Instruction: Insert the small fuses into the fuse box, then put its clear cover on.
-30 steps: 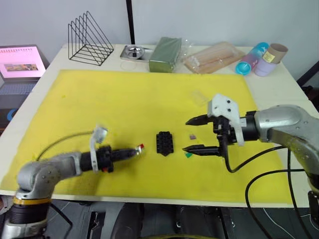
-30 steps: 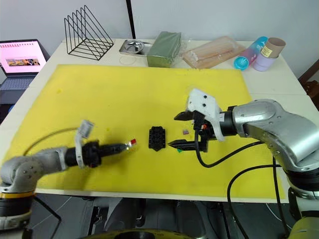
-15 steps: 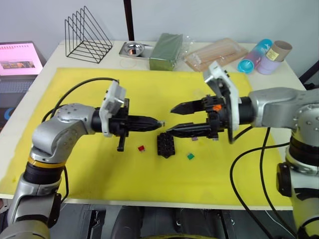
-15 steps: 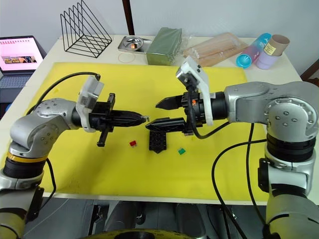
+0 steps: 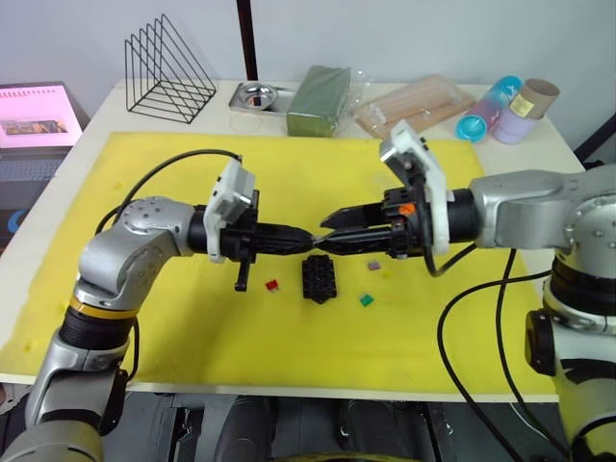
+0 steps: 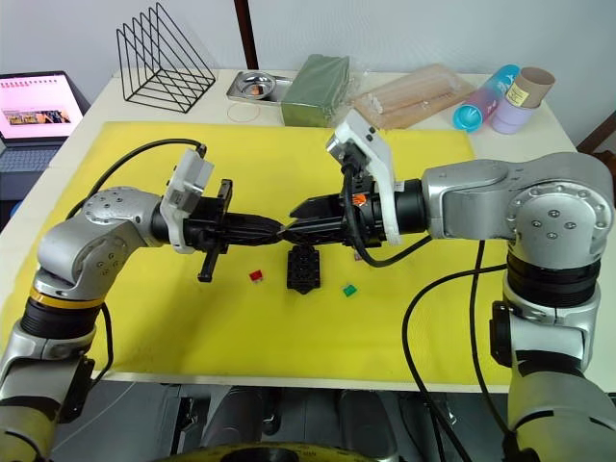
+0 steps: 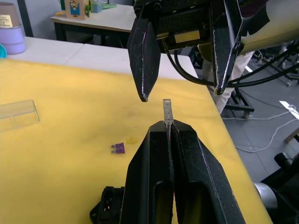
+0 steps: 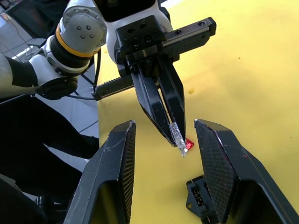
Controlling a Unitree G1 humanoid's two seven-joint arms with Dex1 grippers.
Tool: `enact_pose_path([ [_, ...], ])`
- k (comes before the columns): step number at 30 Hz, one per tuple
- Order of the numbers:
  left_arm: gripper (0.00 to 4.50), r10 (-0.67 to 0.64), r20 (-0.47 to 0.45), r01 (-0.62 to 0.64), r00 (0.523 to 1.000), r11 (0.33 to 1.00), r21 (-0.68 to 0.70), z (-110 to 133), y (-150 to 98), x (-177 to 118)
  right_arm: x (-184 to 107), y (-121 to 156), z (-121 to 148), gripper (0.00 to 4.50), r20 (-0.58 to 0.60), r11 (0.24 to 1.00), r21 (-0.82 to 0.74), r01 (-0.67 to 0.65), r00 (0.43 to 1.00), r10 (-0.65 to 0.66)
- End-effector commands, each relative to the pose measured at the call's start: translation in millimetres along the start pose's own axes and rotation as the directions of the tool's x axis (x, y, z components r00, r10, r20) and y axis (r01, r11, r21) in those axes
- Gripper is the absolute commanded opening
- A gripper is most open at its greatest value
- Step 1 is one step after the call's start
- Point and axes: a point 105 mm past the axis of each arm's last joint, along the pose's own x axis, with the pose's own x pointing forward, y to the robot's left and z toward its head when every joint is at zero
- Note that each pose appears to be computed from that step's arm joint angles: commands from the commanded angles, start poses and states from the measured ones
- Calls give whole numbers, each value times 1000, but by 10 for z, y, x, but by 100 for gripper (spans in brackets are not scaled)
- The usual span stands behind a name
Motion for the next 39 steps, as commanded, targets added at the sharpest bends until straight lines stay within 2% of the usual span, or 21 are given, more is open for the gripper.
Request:
enact_pose_path([
  [1, 0, -4, 5, 3, 1000, 998, 55, 100, -6, -9, -12, 17, 36, 210, 1, 1000, -30, 8, 1000, -8],
  [11, 0, 8, 1, -8, 1000, 999, 51, 89, 13, -18, 0, -1, 4, 210, -18, 999, -37, 16, 1000, -17],
  [14, 0, 10, 3, -10, 1000, 999, 51, 93, 15, -17, -1, -2, -7, 157, -23, 999, -39, 19, 1000, -19],
  [17, 0, 10, 2, -10, 1000, 999, 49, 88, 13, -17, 5, 0, -7, 59, -22, 999, -39, 16, 1000, -17],
  [28, 0, 13, -3, -13, 1000, 999, 50, 67, 0, -16, 1, 7, -13, 59, -27, 999, -44, 15, 1000, -17],
  [31, 0, 17, -3, -17, 1000, 999, 50, 61, 6, -16, 3, 8, -18, 4, -29, 999, -44, 14, 999, -15],
  [39, 0, 33, -22, -32, 999, 998, 45, 35, 39, -32, 14, 15, -43, 4, -48, 998, -59, 13, 999, -15],
])
